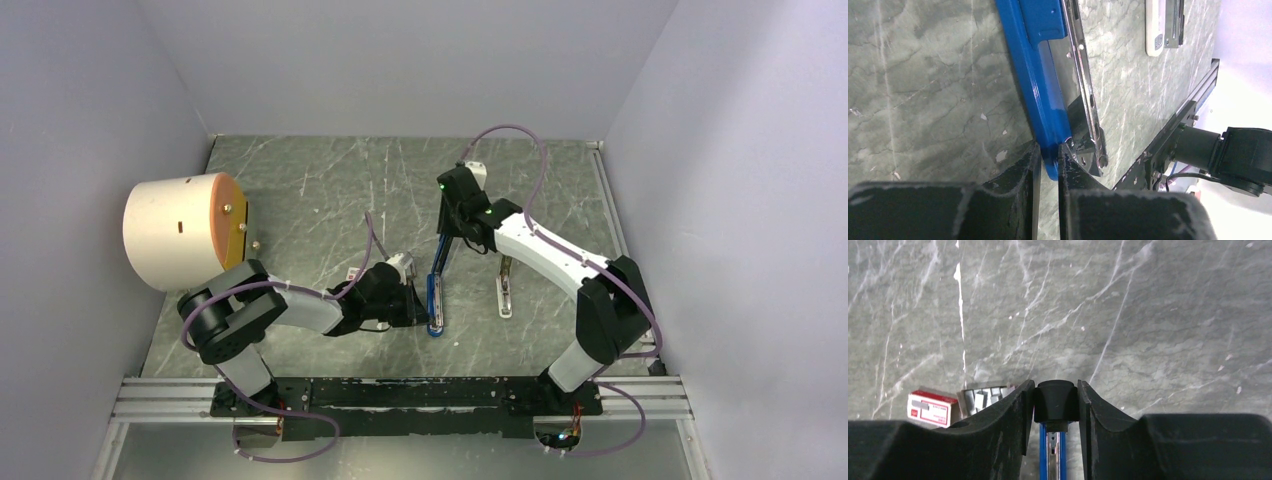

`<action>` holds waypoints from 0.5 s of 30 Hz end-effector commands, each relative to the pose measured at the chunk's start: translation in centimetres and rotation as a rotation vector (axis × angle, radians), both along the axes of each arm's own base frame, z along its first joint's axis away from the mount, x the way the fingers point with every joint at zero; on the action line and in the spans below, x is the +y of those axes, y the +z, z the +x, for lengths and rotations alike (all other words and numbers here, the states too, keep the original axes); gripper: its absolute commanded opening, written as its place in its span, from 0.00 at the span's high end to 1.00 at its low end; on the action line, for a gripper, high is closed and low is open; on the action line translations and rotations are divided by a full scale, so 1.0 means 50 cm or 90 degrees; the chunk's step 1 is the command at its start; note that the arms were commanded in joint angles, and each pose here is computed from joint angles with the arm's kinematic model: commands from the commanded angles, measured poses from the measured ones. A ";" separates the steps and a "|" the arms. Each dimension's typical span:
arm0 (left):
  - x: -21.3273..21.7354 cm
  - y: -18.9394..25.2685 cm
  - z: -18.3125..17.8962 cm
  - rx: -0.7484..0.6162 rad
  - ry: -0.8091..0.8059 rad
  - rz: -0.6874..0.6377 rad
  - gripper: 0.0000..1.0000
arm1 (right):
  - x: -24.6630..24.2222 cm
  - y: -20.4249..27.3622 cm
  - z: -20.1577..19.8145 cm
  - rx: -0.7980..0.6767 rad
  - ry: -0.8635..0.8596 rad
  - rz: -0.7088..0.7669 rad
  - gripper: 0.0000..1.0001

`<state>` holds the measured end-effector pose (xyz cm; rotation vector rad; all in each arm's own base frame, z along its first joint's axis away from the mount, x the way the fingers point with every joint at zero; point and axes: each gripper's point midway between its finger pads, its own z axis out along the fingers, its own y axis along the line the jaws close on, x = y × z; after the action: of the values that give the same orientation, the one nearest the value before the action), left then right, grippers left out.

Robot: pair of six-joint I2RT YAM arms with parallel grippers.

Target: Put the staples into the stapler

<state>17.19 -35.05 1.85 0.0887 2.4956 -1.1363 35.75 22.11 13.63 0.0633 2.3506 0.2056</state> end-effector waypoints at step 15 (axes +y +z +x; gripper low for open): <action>0.078 -0.093 -0.024 0.023 0.013 0.138 0.78 | 0.031 -0.029 -0.066 0.044 0.077 0.068 0.28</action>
<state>17.27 -34.96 1.85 0.0812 2.4939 -1.1136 32.33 22.84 10.37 -0.0024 2.4787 0.3069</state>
